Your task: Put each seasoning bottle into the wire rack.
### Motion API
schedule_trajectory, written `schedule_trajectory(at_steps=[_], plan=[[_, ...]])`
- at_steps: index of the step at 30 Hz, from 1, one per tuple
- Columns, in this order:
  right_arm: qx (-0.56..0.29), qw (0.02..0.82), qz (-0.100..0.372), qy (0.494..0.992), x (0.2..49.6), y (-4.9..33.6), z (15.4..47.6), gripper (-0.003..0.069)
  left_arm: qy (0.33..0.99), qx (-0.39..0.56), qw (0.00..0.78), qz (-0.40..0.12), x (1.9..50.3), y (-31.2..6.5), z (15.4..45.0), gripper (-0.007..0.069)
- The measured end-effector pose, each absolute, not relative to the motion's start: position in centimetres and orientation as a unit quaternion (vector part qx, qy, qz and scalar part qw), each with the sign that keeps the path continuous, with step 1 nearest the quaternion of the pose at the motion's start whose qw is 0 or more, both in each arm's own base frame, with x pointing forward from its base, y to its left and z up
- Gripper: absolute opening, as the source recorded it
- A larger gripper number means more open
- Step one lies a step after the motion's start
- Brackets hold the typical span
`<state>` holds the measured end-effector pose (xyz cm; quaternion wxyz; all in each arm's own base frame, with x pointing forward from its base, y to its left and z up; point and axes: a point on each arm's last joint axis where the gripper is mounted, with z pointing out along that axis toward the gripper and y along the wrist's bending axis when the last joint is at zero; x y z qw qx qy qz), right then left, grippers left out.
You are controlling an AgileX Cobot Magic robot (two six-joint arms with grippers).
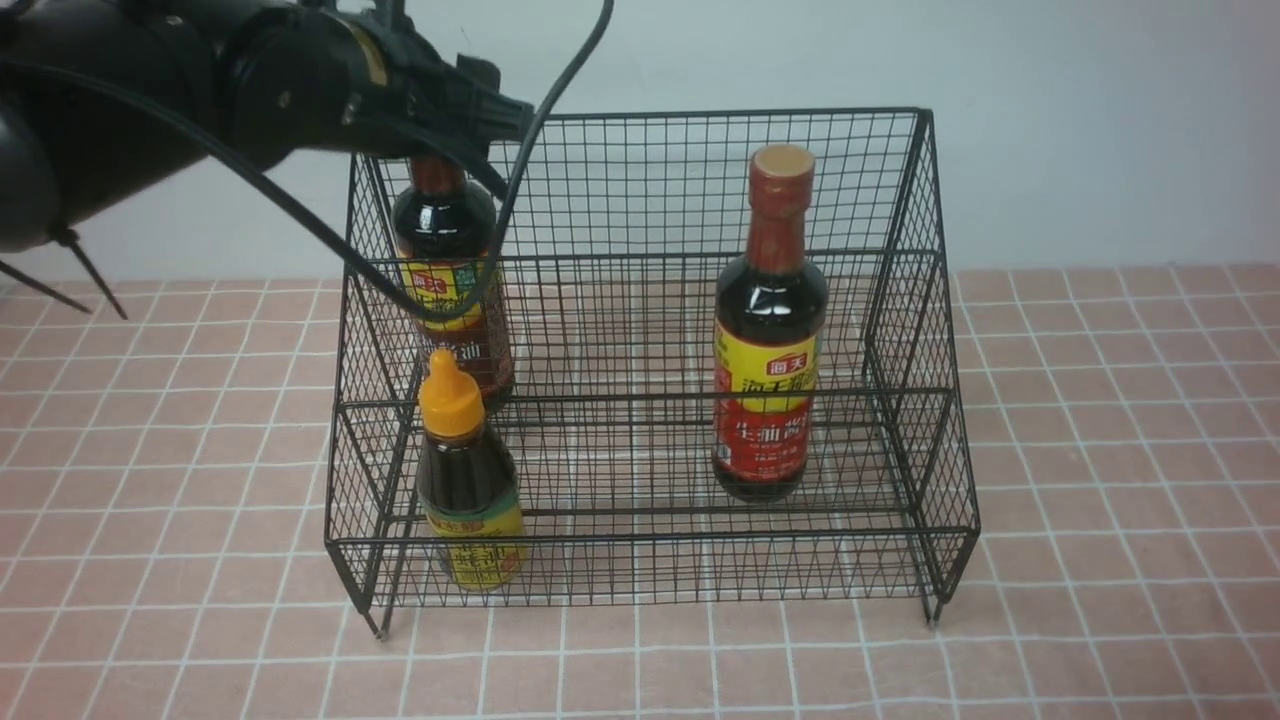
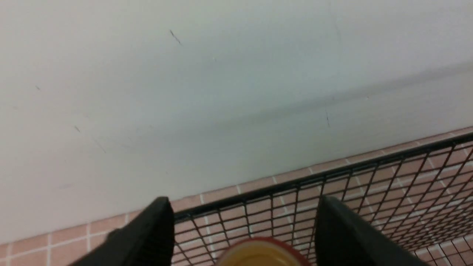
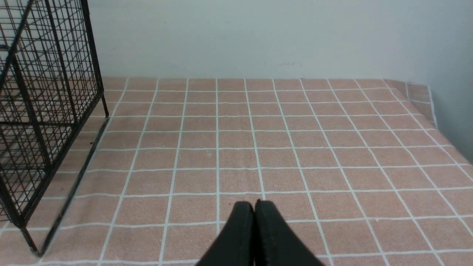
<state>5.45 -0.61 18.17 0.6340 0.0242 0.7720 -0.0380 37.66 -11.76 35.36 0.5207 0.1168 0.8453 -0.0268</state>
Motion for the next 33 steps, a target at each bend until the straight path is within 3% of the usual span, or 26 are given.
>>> schedule_trajectory(at_steps=[6,8,11,13,15,27,33], plan=[[0.024,0.634,-0.038,0.772,5.5,-0.6,18.2,-0.0012,0.808,0.12,0.576,-0.016,34.5,-10.5,40.4,0.0438],[0.024,0.634,-0.038,0.772,5.5,-0.6,18.2,-0.0012,0.789,0.114,0.603,-0.023,32.3,-9.7,43.1,0.0353],[0.024,0.634,-0.038,0.772,5.5,-0.6,18.2,-0.0012,0.781,0.1,0.616,-0.027,30.2,-8.9,44.9,0.0262],[0.024,0.634,-0.038,0.772,5.5,-0.6,18.2,-0.0012,0.781,0.078,0.619,-0.035,26.9,-7.6,47.1,0.0104],[0.024,0.634,-0.038,0.772,5.5,-0.6,18.2,-0.0012,0.786,0.061,0.614,-0.043,24.1,-6.6,48.4,0.0026],[0.024,0.634,-0.038,0.772,5.5,-0.6,18.2,-0.0012,0.853,0.015,0.514,-0.089,15.0,-3.9,49.1,-0.0007],[0.024,0.634,-0.038,0.772,5.5,-0.6,18.2,-0.0012,0.87,0.024,0.489,-0.06,14.3,-3.4,48.6,-0.0007]])
